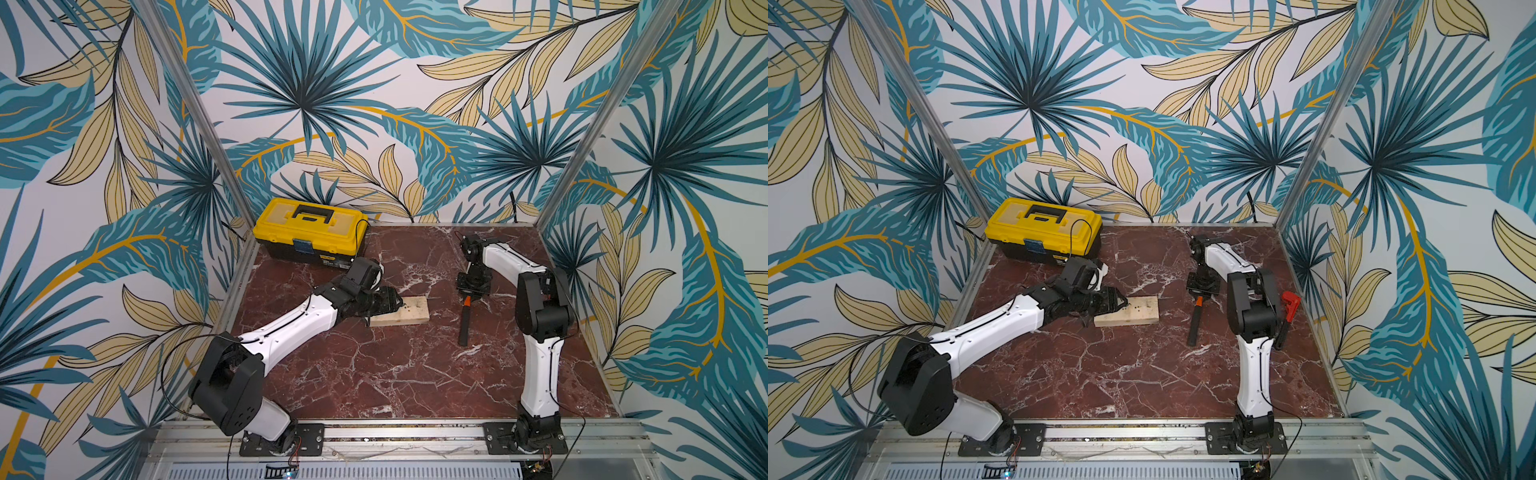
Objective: Use a claw hammer to pull out a nail
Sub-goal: Pick up the hammer at the center of the board.
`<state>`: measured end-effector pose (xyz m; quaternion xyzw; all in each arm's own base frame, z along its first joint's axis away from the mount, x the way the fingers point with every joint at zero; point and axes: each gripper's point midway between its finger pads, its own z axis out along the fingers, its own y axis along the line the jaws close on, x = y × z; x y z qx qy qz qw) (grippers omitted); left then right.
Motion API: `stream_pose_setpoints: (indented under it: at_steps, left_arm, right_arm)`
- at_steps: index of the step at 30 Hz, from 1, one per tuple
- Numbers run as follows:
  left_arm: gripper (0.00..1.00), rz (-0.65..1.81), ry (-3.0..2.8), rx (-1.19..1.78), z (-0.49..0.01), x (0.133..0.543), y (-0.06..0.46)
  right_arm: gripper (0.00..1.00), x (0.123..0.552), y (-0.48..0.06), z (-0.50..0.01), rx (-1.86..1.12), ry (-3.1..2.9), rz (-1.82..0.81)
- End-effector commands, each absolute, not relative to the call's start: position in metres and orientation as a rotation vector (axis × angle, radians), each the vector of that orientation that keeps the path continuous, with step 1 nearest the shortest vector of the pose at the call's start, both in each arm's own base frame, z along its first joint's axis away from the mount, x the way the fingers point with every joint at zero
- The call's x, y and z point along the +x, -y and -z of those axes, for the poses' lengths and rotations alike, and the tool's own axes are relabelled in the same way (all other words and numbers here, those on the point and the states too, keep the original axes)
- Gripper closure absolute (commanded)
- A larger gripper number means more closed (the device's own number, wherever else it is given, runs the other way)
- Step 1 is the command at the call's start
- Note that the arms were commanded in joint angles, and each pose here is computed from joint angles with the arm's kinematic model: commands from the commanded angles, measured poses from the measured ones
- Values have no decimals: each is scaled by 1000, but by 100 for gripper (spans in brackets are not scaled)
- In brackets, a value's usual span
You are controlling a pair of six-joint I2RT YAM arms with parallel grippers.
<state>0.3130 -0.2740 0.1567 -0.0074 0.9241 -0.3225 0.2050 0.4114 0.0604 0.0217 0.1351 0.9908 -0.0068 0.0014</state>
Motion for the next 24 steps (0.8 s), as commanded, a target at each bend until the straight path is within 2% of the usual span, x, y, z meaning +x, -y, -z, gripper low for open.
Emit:
stream_pose_setpoints:
  at_steps: [1,17,24]
  left_arm:
    - [38,899,-2558,-8,-164,318,278]
    - [38,899,-2547,8,-168,327,284]
    - [37,936,-2516,25,-183,332,291]
  right_arm:
    - [98,404,-59,-22,398,-3122,36]
    - [100,401,-60,-90,327,-2935,-24]
    - [100,399,-90,-140,193,-2830,-150]
